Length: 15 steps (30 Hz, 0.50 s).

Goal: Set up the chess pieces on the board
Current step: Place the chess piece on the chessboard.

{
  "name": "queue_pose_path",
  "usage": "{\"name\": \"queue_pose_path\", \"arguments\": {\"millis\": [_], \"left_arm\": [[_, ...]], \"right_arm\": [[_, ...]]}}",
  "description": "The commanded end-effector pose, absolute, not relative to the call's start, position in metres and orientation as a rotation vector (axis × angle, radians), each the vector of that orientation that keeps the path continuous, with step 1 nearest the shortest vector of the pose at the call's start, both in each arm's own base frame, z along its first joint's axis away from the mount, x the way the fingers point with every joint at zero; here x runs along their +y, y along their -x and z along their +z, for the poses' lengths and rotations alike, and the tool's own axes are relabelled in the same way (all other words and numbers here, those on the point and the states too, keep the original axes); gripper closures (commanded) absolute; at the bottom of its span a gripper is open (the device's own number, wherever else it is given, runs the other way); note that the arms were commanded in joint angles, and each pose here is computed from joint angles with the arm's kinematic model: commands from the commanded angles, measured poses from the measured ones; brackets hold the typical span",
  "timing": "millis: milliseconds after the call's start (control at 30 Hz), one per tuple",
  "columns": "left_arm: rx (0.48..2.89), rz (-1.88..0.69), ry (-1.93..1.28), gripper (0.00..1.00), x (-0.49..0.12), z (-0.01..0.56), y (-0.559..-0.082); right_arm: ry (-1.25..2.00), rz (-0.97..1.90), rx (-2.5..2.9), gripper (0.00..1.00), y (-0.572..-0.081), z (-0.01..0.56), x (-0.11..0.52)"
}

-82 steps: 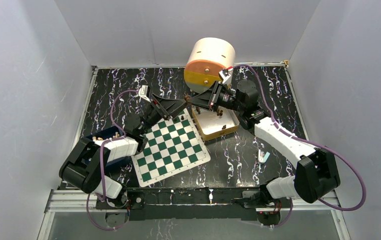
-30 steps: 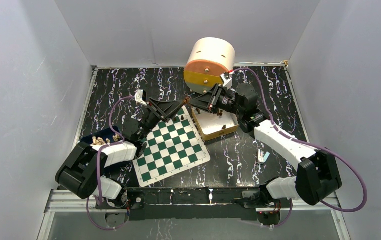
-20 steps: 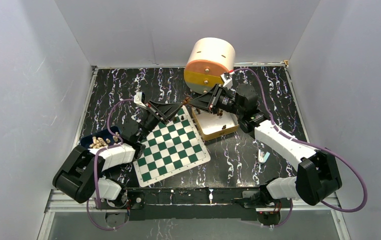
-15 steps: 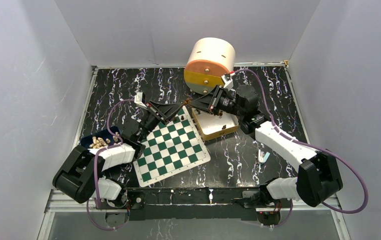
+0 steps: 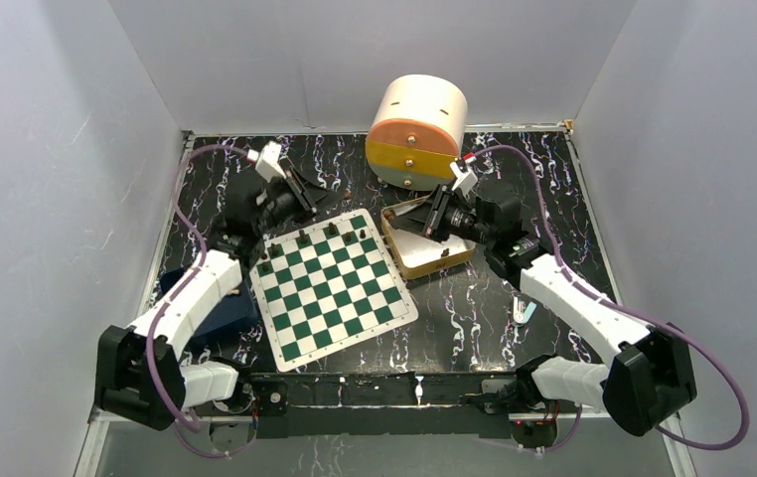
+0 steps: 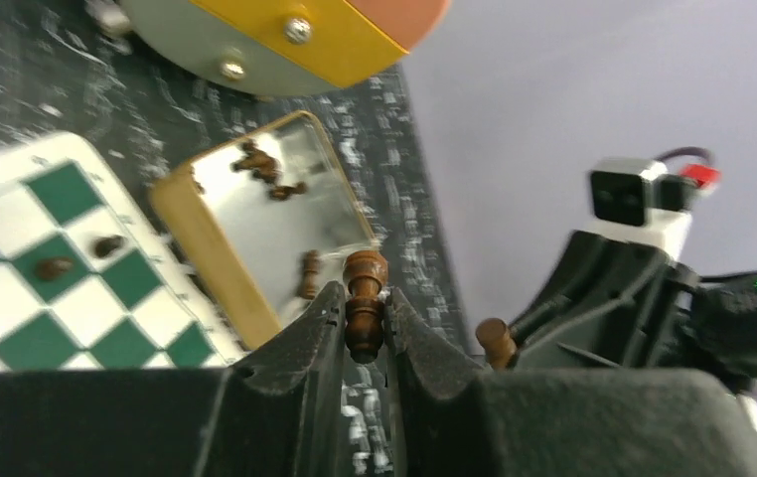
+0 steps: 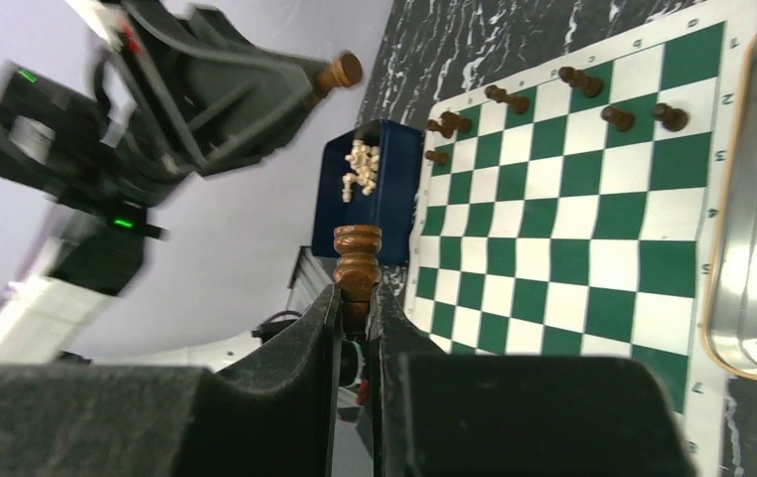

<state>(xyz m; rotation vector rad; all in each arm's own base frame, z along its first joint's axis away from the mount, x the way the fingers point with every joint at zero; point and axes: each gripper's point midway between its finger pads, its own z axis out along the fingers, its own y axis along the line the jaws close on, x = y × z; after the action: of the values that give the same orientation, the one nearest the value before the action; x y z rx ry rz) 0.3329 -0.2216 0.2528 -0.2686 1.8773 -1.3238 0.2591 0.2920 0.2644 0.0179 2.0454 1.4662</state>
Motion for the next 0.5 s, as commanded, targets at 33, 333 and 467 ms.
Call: {"name": "queue_pose_path", "arguments": {"millis": [33,333,467], "left_arm": [[2.377,-0.659,-0.105,0.96,-0.163,0.196,-0.303],[2.693,-0.139,-0.285,0.93,-0.102,0.169,-0.312],[2.796,0.005,-0.301,0.92,-0.083,0.147,-0.319]], "right_arm": [[0.101,1.320,1.984,0.86,-0.258,0.267,0.277],[0.200,1.192,1.958,0.85,-0.255,0.272,0.263],[0.232,1.144,1.964,0.85,-0.250,0.267,0.256]]}}
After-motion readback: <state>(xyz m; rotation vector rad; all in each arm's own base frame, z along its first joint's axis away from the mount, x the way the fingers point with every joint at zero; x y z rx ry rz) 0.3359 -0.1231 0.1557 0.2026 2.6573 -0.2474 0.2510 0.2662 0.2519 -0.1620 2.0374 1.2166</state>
